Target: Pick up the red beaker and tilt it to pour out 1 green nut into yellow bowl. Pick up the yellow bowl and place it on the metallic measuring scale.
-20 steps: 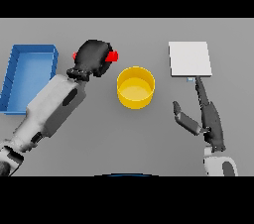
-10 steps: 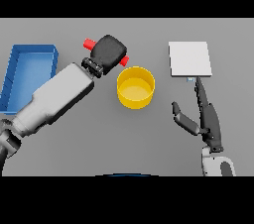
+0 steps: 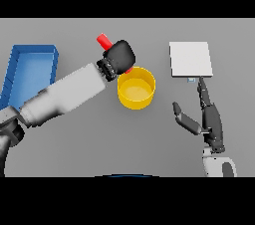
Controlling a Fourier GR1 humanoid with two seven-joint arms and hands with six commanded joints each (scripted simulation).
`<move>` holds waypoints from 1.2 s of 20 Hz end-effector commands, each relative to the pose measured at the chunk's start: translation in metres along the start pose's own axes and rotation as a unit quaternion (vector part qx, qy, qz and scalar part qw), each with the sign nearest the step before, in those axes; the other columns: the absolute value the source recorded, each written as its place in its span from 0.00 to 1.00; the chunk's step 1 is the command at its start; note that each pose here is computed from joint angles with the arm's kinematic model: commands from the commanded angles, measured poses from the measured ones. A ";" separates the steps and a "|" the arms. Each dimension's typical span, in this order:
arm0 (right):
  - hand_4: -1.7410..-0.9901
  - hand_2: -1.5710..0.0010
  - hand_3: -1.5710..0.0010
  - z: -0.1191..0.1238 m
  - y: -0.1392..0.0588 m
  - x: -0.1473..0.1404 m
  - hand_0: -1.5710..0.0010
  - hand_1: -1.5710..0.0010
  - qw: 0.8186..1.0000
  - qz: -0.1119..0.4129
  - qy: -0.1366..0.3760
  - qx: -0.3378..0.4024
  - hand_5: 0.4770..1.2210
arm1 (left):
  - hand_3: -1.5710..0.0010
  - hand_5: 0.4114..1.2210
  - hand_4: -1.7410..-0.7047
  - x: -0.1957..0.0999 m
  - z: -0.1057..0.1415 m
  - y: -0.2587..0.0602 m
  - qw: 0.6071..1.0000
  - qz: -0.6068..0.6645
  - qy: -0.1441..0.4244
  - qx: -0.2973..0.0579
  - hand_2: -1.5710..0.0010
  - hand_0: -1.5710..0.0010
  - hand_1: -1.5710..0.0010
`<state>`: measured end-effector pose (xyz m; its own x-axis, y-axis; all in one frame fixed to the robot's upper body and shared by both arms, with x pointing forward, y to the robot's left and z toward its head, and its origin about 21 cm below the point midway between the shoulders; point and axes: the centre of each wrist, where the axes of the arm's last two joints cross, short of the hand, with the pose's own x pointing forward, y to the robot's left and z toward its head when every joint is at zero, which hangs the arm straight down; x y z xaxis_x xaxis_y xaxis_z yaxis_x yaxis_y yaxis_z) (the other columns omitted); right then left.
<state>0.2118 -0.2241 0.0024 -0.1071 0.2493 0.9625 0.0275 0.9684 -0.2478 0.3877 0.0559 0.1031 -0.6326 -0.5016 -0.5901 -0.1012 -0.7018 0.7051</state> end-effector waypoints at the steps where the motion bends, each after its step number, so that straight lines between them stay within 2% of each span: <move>1: 0.61 1.00 1.00 -0.001 0.005 0.001 1.00 1.00 1.000 -0.003 0.004 0.000 0.19 | 0.01 1.00 0.00 0.000 -0.002 0.003 1.000 -0.017 -0.005 0.001 0.00 0.00 0.00; 4: 0.62 1.00 1.00 -0.004 0.003 0.002 1.00 1.00 1.000 0.005 0.006 -0.003 0.16 | 0.01 1.00 0.00 -0.002 -0.006 0.010 0.998 -0.061 -0.007 0.006 0.00 0.00 0.00; 7: 0.65 1.00 1.00 -0.002 0.006 0.001 1.00 1.00 1.000 0.016 0.008 -0.003 0.14 | 0.00 1.00 0.00 -0.005 -0.010 0.016 0.994 -0.109 -0.011 -0.020 0.00 0.00 0.00; 10: 0.70 1.00 1.00 -0.003 0.005 -0.001 1.00 1.00 1.000 0.016 0.009 -0.003 0.15 | 0.00 1.00 0.01 -0.001 -0.013 0.024 0.988 -0.150 -0.019 -0.031 0.00 0.00 0.00; 14: 0.71 1.00 1.00 -0.002 0.009 0.000 1.00 1.00 1.000 0.019 -0.006 -0.005 0.15 | 0.00 1.00 0.01 0.003 -0.017 0.027 0.977 -0.207 -0.036 -0.023 0.00 0.00 0.00; 18: 0.71 1.00 1.00 0.000 0.005 0.000 1.00 1.00 1.000 0.028 -0.007 -0.007 0.15 | 0.00 1.00 0.01 -0.012 -0.015 0.039 0.972 -0.230 -0.030 -0.028 0.00 0.00 0.00; 20: 0.71 1.00 1.00 -0.003 0.009 0.000 1.00 1.00 1.000 0.026 -0.008 -0.007 0.15 | 0.00 1.00 0.01 -0.034 -0.009 0.059 0.974 -0.224 -0.016 -0.011 0.00 0.00 0.00; 21: 0.72 1.00 1.00 -0.003 0.009 0.002 1.00 1.00 1.000 0.028 -0.012 -0.007 0.15 | 0.05 1.00 0.01 -0.049 -0.006 0.068 0.976 -0.219 -0.001 0.000 0.00 0.00 0.00; 22: 0.72 1.00 1.00 -0.002 0.010 0.000 1.00 1.00 1.000 0.028 -0.011 -0.006 0.15 | 0.04 1.00 0.06 -0.063 -0.001 0.077 0.976 -0.215 0.019 0.004 0.11 0.00 0.00; 24: 0.74 1.00 1.00 0.000 0.010 0.001 1.00 1.00 1.000 0.021 -0.019 -0.005 0.16 | 0.34 1.00 0.04 -0.093 0.007 0.096 0.980 -0.191 0.047 0.027 0.07 0.00 0.00</move>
<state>0.2123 -0.2147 0.0011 -0.1459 0.2901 0.9458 0.0439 0.9570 -0.2867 0.4315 0.0385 0.2295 -0.4628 -0.2573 -0.8483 -0.3574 -0.8216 0.4441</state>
